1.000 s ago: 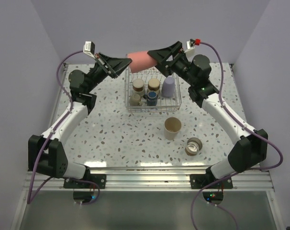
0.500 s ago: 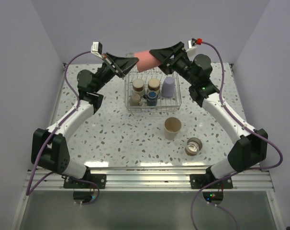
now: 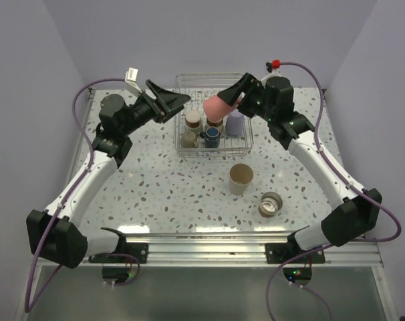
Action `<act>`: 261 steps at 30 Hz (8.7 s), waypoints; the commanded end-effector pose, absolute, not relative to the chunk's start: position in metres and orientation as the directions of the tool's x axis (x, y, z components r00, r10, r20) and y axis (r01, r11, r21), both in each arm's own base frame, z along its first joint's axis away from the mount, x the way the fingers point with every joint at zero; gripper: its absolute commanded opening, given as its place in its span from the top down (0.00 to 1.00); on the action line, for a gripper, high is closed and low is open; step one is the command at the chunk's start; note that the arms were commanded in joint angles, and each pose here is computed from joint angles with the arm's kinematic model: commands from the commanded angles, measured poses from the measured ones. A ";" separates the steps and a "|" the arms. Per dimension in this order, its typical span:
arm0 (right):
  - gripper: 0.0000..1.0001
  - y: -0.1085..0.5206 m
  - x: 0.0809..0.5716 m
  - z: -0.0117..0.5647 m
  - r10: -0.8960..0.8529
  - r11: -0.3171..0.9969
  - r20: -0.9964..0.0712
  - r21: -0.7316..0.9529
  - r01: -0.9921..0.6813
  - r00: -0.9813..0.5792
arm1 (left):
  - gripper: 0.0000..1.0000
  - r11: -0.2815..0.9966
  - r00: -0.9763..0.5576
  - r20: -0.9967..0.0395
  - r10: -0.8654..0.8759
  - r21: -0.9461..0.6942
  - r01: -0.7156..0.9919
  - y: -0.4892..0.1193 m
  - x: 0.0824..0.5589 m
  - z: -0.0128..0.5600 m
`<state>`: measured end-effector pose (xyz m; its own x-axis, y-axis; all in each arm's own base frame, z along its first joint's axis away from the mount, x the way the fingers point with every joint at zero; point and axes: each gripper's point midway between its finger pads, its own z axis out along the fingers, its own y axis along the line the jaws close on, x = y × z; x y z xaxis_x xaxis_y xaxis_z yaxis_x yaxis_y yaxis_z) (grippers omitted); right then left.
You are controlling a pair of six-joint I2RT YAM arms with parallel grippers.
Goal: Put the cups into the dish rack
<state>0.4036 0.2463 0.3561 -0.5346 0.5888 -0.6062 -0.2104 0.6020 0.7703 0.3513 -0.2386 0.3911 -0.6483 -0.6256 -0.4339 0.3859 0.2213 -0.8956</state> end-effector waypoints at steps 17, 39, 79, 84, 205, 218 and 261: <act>1.00 0.172 0.455 0.252 0.269 0.956 -0.836 0.292 0.027 -0.479 | 0.13 0.558 -0.636 -0.597 -0.489 -0.774 0.298 -0.206 0.325 0.325; 1.00 0.162 0.471 0.164 0.198 0.980 -0.819 0.168 0.104 -0.539 | 0.16 0.606 -0.670 -0.617 -0.413 -0.736 0.304 -0.210 0.338 0.308; 0.02 0.180 0.444 0.169 0.120 0.992 -0.865 0.123 0.027 -0.486 | 0.18 0.733 -0.656 -0.694 -0.297 -0.606 0.309 -0.189 0.323 0.304; 0.01 0.167 0.431 0.221 0.151 0.988 -0.899 0.148 0.041 -0.411 | 0.18 0.753 -0.673 -0.717 -0.181 -0.541 0.374 -0.204 0.317 0.301; 1.00 0.225 0.615 0.383 0.452 0.887 -0.886 0.459 -0.056 -0.103 | 0.39 0.567 -0.678 -0.470 -0.565 -0.818 0.095 -0.150 0.417 0.266; 1.00 0.181 0.703 0.293 0.374 0.919 -0.925 0.379 0.106 0.061 | 0.48 0.588 -0.737 -0.446 -0.508 -0.805 0.082 -0.154 0.424 0.221; 0.01 0.164 0.658 0.260 0.138 0.983 -0.985 0.124 0.134 -0.102 | 0.49 0.596 -0.735 -0.469 -0.489 -0.795 0.112 -0.175 0.401 0.232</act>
